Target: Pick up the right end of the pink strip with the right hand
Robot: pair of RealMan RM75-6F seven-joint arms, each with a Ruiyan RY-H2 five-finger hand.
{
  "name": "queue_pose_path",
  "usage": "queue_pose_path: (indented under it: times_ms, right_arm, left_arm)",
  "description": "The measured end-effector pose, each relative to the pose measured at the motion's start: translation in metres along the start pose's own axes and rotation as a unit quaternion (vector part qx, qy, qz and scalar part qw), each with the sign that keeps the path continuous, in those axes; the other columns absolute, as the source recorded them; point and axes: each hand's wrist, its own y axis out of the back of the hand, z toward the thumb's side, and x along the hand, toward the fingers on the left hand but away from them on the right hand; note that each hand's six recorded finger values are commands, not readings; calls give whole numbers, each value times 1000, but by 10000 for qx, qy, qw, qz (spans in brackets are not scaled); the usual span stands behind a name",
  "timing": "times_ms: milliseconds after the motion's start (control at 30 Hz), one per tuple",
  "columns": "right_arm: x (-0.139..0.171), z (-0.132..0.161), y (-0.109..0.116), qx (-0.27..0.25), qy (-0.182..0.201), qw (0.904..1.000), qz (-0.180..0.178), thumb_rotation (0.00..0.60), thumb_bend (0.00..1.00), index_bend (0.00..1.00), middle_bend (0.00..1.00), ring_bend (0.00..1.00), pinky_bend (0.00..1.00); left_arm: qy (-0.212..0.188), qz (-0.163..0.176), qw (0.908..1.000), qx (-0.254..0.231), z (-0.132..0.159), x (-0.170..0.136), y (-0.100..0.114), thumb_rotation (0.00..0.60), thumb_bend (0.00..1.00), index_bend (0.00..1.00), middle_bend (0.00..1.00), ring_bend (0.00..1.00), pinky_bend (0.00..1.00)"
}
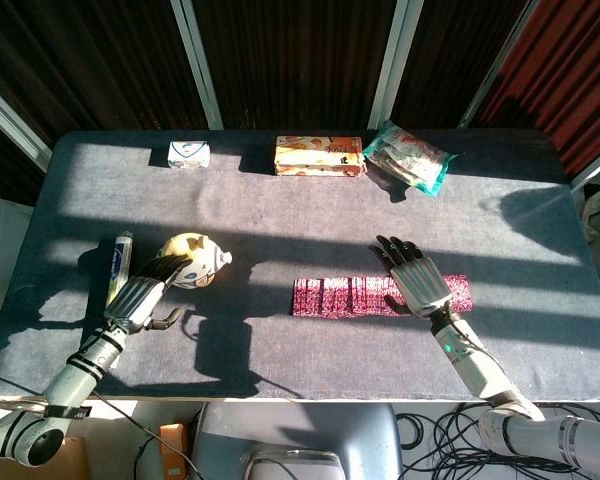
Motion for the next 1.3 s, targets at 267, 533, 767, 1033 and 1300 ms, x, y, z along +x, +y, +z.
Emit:
queue_pose_path:
  times_ms: [267,533,767,1033,1300]
  right_arm:
    - [6,-4,7,62,-63,9999,-104,600,267,0,0,0,122]
    - [39,-34,7,469,-320,9983,-164,600,266,0,26,41,306]
    - [67,-86,-1,816,-909,9925,11,600,267,3,568,645,831]
    - [63,-114,-39,1080,-1135,9834,913,600,414,39,762,838,989]
    - [55,-119,-76,1464,-1214,9696,1541,600,636,121,881,946,1000]
  left_arm:
    - [-51,57,10000,50,7,-9,1,600,404,0,66,28,61]
    - [-12,429,9983,400,-4,-55,5,600,392,0,64,28,61]
    - [472,1068,9893,875,-37,-140,-5,600,383,0,63,28,58]
    - [959,924,9879,790,-63,-210,-42,600,372,0,64,31,59]
    - [1181,1092,9838,789,-69,-231,-53,600,374,0,66,32,59]
